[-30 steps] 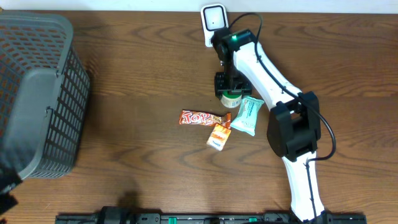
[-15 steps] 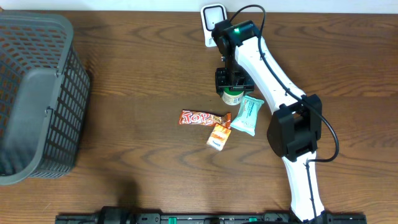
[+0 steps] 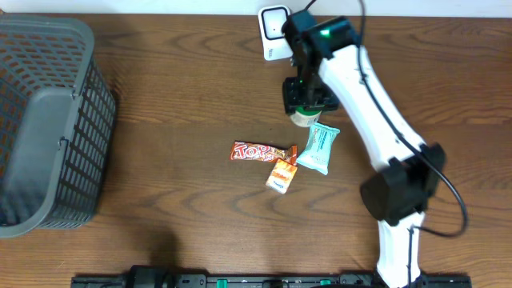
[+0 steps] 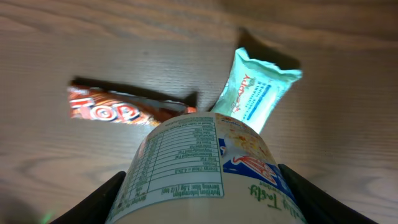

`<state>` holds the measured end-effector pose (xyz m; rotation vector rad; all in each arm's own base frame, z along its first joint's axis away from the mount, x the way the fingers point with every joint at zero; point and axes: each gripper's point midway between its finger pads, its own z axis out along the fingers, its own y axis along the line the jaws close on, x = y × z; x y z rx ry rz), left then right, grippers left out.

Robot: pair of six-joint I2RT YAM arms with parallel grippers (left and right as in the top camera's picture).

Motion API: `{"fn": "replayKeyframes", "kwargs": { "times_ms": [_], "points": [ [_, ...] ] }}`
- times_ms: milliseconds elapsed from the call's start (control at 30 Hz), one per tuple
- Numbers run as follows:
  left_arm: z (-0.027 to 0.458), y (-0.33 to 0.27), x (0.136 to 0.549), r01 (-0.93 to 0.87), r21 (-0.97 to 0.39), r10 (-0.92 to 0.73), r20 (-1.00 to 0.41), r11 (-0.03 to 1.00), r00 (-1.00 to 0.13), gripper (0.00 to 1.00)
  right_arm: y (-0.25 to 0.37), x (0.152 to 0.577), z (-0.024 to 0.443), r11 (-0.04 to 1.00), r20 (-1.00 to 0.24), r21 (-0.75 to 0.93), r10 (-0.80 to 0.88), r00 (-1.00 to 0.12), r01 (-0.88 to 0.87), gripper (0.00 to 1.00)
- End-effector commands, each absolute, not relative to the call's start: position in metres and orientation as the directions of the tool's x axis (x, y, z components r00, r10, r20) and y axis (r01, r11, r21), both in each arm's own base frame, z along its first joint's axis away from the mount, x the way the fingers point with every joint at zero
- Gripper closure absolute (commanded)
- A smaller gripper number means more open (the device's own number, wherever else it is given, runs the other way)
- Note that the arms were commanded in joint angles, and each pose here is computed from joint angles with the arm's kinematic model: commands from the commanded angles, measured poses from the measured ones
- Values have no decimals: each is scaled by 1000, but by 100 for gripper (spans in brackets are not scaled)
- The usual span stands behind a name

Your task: Scan the item barcode

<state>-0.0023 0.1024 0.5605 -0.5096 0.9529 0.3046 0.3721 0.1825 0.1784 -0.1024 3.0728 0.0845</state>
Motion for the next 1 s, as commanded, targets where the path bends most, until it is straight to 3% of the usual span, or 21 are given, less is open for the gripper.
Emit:
{"fn": "replayKeyframes", "kwargs": {
  "times_ms": [0, 433, 667, 967],
  "points": [
    [560, 104, -6, -468, -291, 24, -830, 834, 557, 2, 174, 371, 221, 995, -185, 63, -68, -980, -81, 61],
    [560, 104, -6, -468, -291, 24, -830, 834, 558, 2, 131, 321, 305, 998, -360, -17, -65, -931, -63, 63],
    [560, 104, -6, -468, -291, 24, -830, 834, 557, 2, 111, 294, 360, 999, -533, 0, -37, -845, -44, 62],
    [560, 104, -6, -468, -291, 24, -830, 834, 557, 2, 109, 331, 401, 1000, -737, 13, 11, -676, 3, 64]
  ]
}}
